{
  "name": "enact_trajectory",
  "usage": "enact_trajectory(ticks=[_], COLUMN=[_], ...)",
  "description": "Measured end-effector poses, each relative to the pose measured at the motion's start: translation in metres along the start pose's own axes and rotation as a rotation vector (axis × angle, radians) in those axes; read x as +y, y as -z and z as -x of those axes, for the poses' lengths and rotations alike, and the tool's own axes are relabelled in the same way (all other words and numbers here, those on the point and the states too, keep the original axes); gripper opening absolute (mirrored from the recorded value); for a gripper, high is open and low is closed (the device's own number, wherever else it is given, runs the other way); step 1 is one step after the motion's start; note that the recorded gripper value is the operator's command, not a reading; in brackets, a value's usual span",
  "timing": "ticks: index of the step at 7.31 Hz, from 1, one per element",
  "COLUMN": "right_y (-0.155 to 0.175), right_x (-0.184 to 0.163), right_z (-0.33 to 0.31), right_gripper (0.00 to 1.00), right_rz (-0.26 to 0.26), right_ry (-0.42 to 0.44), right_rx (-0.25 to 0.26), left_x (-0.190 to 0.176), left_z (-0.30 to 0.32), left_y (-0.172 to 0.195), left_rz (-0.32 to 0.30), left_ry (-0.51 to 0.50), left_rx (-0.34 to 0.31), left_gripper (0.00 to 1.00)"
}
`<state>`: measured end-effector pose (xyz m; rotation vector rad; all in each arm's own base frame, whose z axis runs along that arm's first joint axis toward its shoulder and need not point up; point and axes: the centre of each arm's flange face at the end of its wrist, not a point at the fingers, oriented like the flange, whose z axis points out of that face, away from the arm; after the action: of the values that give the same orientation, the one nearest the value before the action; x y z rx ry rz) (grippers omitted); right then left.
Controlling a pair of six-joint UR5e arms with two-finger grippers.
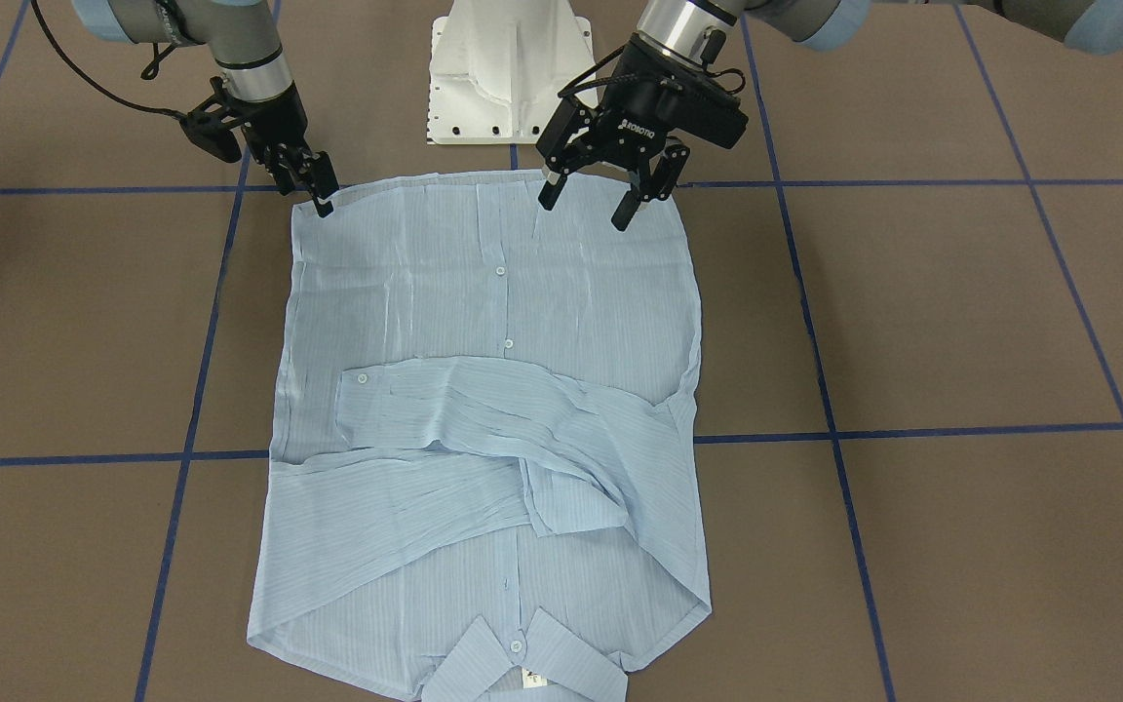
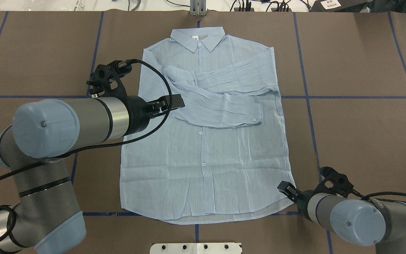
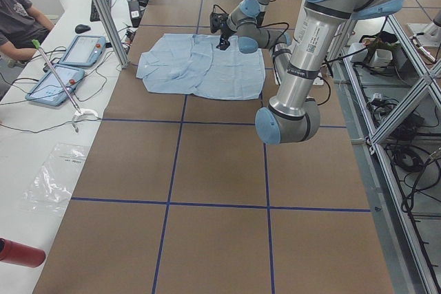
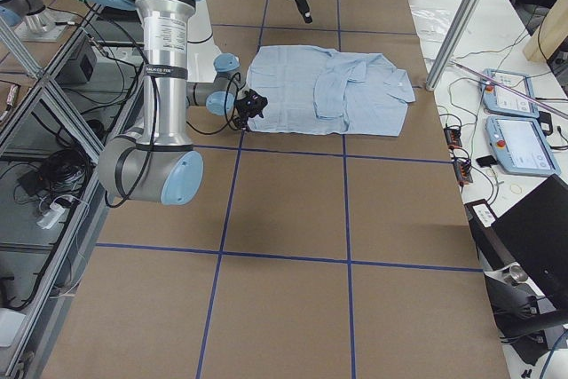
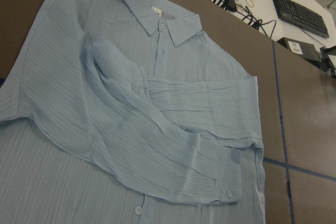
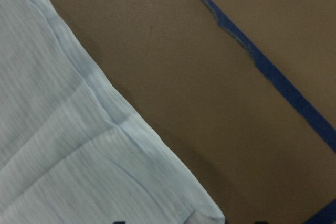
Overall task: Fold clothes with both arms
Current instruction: 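Position both grippers at the hem corners nearest the robot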
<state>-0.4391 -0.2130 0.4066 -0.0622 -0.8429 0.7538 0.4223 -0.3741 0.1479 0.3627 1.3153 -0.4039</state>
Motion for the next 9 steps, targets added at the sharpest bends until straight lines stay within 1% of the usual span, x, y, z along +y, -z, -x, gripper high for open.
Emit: enact_trajectory(ticks=[1,2,3,5,8,9], right_y=[-0.003,-0.0041,-0.0041,-0.0031,-0.0004,0.0036], right_x=[-0.0015,-0.0016,-0.0011,-0.001,-0.0027,-0.0027], right_z=[-0.0033,-0.0043,-0.004,-0.0032,-0.0025,-0.0003], right_gripper=[0.62,0.53,0.17,0.0,0.0,0.0], right_rz=[-0.008,-0.01,-0.01,-0.01,-0.01,-0.006], right_ry=[-0.003,-0.003,-0.003,-0.004,-0.006,-0.009], right_rx=[0.01,0.014,0.013,0.011,0.007,0.0], left_x=[-0.0002,-0.0005,-0.001,-0.0021,-0.0007,0.0032], left_z=[-0.0008,-0.0015,-0.0018,-0.001,0.0014,0.0051], left_y=[0.0018,0.0033,0.004,0.004,0.0007,-0.004], left_rz=[-0.001,-0.002,-0.003,-0.006,-0.004,0.004], left_ry=[0.0,0.001,0.001,0.002,0.014,0.03], left_rx=[0.003,0.006,0.007,0.005,-0.006,-0.033], left_gripper=[1.0,1.0,1.0,1.0,1.0,1.0])
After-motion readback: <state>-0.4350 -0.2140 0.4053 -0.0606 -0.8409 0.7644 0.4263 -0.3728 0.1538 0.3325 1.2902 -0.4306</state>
